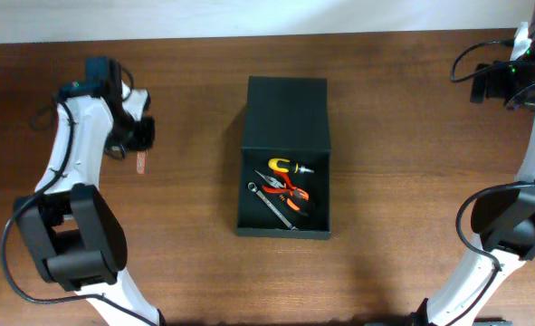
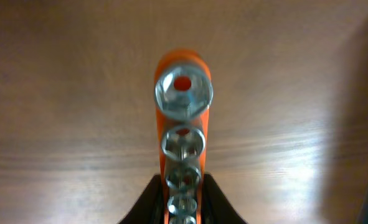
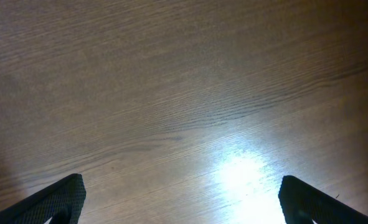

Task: Pack container
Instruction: 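Lift the socket rail and carry it over the black box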

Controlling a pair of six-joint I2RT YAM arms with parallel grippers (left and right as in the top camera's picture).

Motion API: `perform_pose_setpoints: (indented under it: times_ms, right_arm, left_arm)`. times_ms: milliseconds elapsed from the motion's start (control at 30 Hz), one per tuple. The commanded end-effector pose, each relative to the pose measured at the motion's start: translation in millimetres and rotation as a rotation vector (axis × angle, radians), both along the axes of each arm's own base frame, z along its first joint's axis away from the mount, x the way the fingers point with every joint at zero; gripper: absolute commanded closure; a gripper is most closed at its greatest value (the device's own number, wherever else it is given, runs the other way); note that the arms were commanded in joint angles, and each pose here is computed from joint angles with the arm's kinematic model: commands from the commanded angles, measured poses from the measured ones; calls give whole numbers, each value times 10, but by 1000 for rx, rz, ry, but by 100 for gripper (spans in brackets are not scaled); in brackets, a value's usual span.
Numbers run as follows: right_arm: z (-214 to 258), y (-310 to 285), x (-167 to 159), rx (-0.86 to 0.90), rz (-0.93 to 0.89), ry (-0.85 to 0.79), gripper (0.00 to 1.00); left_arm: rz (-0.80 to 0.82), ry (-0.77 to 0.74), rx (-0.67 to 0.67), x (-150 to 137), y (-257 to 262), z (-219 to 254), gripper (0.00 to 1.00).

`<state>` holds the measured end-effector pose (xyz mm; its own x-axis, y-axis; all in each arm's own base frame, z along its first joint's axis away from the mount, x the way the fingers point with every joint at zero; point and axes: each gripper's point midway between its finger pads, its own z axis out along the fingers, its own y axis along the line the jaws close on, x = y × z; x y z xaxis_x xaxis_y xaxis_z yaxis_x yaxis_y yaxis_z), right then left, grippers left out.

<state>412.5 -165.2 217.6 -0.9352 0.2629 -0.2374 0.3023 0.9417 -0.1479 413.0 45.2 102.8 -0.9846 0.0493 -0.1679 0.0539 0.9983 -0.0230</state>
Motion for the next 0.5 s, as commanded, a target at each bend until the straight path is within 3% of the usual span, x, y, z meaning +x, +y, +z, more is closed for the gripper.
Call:
perform_pose_setpoints:
  times_ms: [0,233,467]
  right_arm:
    - [-12,-6,3,4,-13,-2,1]
    - [-12,-6,3,4,-13,-2,1]
    - [-12,-6,3,4,-13,-1,1]
  left_arm:
    - [-48,-76,-55,164,-260,412,98]
    - [-277,-125,-50,139,-1047,958,98]
    - [-535,-108,-62,-179,-2029,1023,98]
